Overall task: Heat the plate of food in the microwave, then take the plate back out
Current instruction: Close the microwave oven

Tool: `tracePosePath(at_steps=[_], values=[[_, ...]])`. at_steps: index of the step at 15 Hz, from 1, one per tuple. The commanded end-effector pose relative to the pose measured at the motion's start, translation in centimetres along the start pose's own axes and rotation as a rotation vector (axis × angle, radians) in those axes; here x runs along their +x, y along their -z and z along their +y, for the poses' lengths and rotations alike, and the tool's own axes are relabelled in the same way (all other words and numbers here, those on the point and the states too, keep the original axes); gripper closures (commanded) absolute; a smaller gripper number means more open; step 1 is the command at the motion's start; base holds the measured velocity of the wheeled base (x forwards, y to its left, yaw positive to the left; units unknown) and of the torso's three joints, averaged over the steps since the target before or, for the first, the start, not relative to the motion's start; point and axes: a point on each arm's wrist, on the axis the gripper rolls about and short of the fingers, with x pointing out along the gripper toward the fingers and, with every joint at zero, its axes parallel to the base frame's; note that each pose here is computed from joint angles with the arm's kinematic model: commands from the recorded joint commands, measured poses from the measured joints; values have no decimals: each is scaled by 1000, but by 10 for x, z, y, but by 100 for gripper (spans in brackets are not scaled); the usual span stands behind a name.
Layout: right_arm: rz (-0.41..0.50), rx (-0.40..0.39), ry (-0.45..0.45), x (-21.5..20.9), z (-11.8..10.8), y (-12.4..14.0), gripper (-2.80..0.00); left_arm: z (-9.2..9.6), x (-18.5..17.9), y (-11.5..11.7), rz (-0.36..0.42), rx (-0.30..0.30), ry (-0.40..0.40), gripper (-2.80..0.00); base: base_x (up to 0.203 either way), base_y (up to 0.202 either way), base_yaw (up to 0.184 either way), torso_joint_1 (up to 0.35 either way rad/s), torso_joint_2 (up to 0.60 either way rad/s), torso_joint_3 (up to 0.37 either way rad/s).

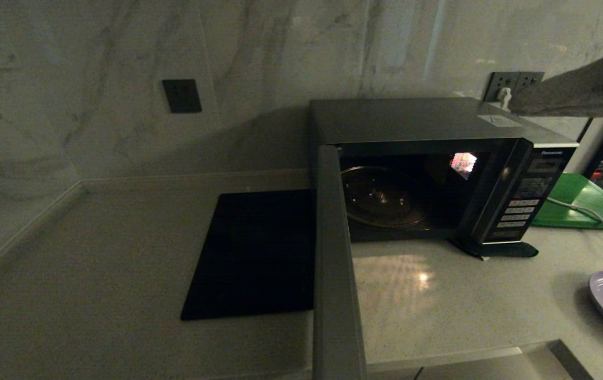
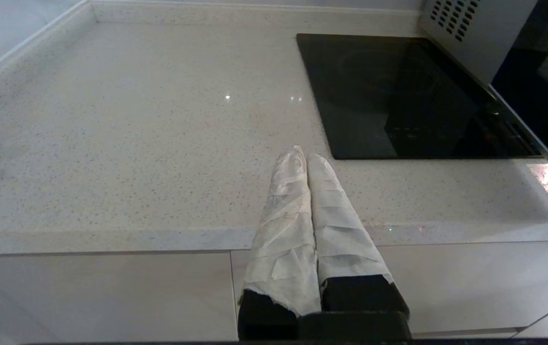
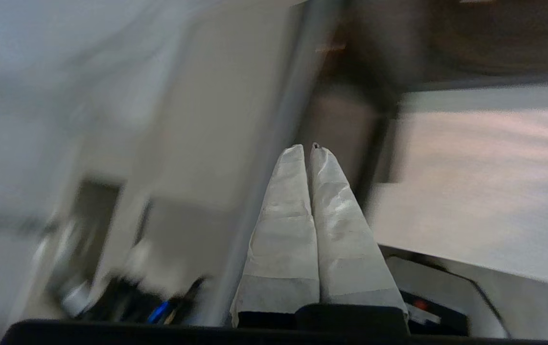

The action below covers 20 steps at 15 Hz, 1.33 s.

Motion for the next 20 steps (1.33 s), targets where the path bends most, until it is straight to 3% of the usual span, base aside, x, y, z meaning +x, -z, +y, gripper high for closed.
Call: tracePosePath(at_steps=[1,5,10,20], values=[[117,-52,-94,30,32,11,0,0,0,0,-1,-1,-2,0,0,0,0,0,0,0],[319,-143,-171,49,65,51,0,0,0,0,-1,-1,-1,0,0,0,0,0,0,0],[567,-232,-109,65,77,97,0,0,0,0,-1,-1,-2,0,0,0,0,0,0,0],[635,-267,-113,77,88,118,0,0,0,0,-1,-1,-1,0,0,0,0,0,0,0]])
